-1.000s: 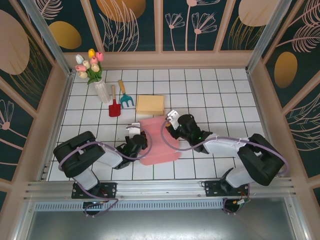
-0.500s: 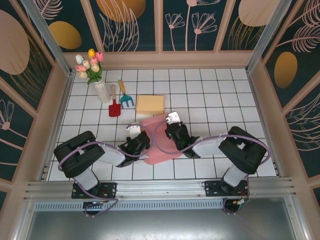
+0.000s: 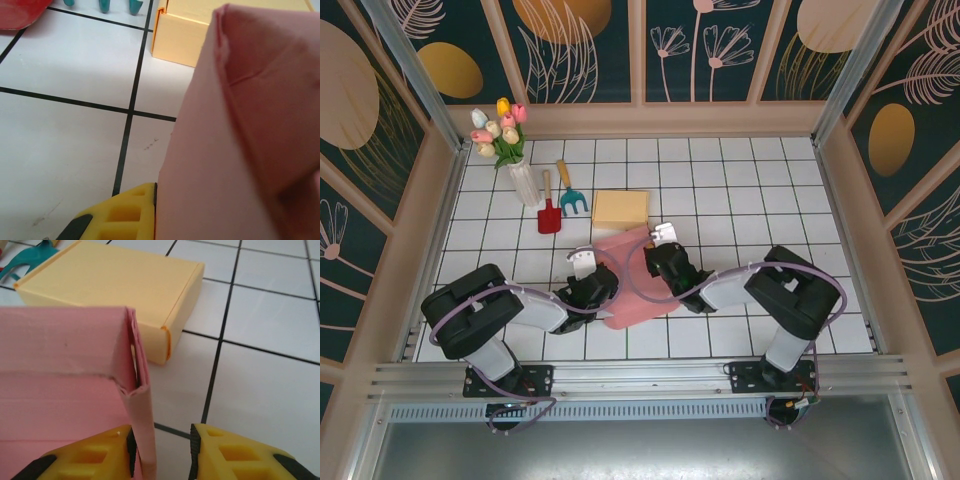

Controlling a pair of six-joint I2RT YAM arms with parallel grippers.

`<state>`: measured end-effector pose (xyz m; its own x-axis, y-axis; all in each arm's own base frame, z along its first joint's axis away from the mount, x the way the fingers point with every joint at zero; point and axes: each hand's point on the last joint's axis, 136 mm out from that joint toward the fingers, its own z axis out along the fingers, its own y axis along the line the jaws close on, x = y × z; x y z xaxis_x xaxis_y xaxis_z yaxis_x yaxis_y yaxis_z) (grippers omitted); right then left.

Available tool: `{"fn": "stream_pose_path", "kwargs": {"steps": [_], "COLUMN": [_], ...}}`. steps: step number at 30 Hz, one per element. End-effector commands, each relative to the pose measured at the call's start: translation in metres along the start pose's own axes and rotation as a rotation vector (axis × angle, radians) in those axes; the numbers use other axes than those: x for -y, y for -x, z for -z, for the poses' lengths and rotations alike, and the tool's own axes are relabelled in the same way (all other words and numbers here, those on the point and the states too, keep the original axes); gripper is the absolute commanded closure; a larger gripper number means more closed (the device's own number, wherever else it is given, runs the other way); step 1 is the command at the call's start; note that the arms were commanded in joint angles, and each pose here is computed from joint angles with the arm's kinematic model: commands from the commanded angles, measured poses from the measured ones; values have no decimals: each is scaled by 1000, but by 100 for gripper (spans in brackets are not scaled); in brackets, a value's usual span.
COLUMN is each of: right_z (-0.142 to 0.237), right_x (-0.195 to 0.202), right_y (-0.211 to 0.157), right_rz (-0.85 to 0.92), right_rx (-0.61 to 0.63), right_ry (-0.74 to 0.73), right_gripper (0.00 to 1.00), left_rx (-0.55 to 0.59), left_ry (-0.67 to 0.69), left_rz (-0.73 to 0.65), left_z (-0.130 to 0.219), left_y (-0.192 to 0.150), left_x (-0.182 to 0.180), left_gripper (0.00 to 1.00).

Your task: Fold the paper box

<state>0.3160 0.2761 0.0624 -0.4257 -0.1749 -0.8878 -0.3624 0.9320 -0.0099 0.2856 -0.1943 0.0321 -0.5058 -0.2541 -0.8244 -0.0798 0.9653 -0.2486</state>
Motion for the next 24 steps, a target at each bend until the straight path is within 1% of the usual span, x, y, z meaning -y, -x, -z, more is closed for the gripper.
{"fn": "stream_pose_path", "kwargs": {"steps": [1,8,12,17,19,21,23,24], "right_z": [-3,-3,-8,-20,-24,-26,-27,-26], "right_x": [1,6,6,-6,-9,-5,11,21], "right_y": [-20,-27,-22,-14,-11,-8,-8,-10], "right_rz": [-12,-30,-14,-7,-11,-17,-29,-34], "right_rx": [-30,-26,-17,-6,0,5,3,0], "right_ry": [35,40,33,58,61,29,-71,-130], "right_gripper": [64,62,62,64,67,70,80,83], "left_rx": [38,29,16,11,10,11,15,18], "left_ry": [32,28,9,-2,-5,-5,2,11], "left_rz": [47,46,50,52,51,52,50,49], "left_z": [2,-2,-3,-4,-3,-2,-2,-2], "left_y": [8,5,2,1,1,2,2,3], "left_x": [-9,-6,-2,1,1,0,-2,-4], "left_gripper": [100,99,100,100,100,99,99,99]}}
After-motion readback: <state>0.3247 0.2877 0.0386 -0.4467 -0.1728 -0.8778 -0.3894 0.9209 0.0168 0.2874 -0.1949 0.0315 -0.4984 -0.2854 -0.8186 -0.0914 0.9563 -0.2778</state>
